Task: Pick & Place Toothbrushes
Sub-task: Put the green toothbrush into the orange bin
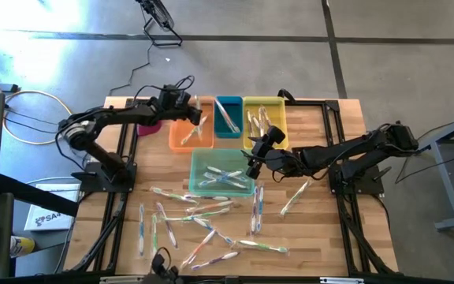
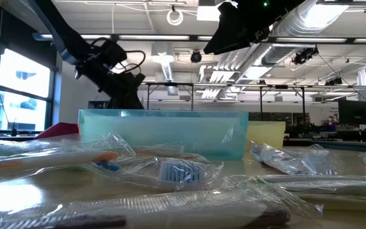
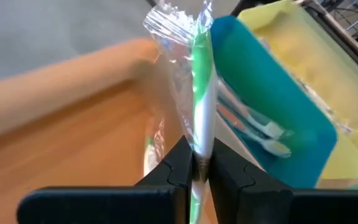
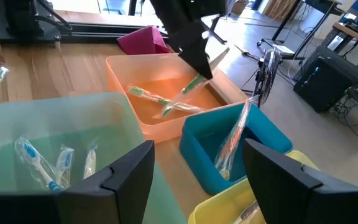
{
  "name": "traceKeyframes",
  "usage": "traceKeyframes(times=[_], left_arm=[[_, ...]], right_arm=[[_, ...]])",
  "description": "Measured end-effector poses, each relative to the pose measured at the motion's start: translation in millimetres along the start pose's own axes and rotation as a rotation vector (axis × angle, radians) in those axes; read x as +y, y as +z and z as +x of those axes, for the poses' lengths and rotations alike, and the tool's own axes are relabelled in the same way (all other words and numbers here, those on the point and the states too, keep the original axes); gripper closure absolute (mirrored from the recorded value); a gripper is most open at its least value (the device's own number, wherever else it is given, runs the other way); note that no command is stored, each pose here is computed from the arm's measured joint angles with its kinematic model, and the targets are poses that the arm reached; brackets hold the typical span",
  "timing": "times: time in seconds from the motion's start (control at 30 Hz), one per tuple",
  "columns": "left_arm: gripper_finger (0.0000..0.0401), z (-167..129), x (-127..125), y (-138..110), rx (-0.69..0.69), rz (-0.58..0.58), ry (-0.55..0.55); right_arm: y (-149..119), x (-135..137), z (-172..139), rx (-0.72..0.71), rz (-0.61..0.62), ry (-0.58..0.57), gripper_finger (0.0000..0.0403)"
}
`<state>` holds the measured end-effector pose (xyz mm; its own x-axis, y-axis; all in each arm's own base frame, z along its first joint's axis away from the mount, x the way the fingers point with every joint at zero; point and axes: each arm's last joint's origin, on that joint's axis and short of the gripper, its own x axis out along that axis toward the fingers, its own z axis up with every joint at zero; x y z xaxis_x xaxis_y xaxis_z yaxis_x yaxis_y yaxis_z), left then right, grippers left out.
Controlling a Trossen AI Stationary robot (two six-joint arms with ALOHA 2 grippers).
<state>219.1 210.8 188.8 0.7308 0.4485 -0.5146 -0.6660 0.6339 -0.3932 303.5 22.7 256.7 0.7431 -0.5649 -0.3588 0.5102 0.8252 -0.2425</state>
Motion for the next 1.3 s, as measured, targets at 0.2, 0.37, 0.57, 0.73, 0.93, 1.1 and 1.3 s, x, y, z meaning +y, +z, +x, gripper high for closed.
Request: traceKeyframes(times=[0.2,0.37,0.57,0.73,0.93,1.1,1.3], left_arm=[[0.0373,13.4,5.8,-8.6,0.037,-0.03,0.003],[0.0366,17.1,8.3,-12.2,0.051,-0.03,0.023],[0.0329,17.1,9.4,-12.0,0.039,-0.029,0.058],[0.0294,17.1,9.5,-11.8,0.035,-0.028,0.065],[0.0277,17.1,9.6,-7.8,-0.016,-0.025,0.089],[0.0277,16.9,6.5,-0.1,-0.095,-0.011,0.058],[0.0276,16.9,6.4,0.0,-0.096,-0.011,0.056]], right_arm=[[-0.1,0.0,0.0,0.0,0.0,0.0,0.0168],[0.0,0.0,0.0,0.0,0.001,0.0,0.0168],[0.0,0.0,0.0,0.0,0.001,0.0,0.0168],[-0.1,0.0,0.0,0.0,0.0,0.0,0.0168],[0.0,0.0,0.0,0.0,0.001,0.0,0.0168],[-0.1,0.0,0.0,0.0,0.0,0.0,0.0168],[0.0,0.0,0.0,0.0,0.001,0.0,0.0168]])
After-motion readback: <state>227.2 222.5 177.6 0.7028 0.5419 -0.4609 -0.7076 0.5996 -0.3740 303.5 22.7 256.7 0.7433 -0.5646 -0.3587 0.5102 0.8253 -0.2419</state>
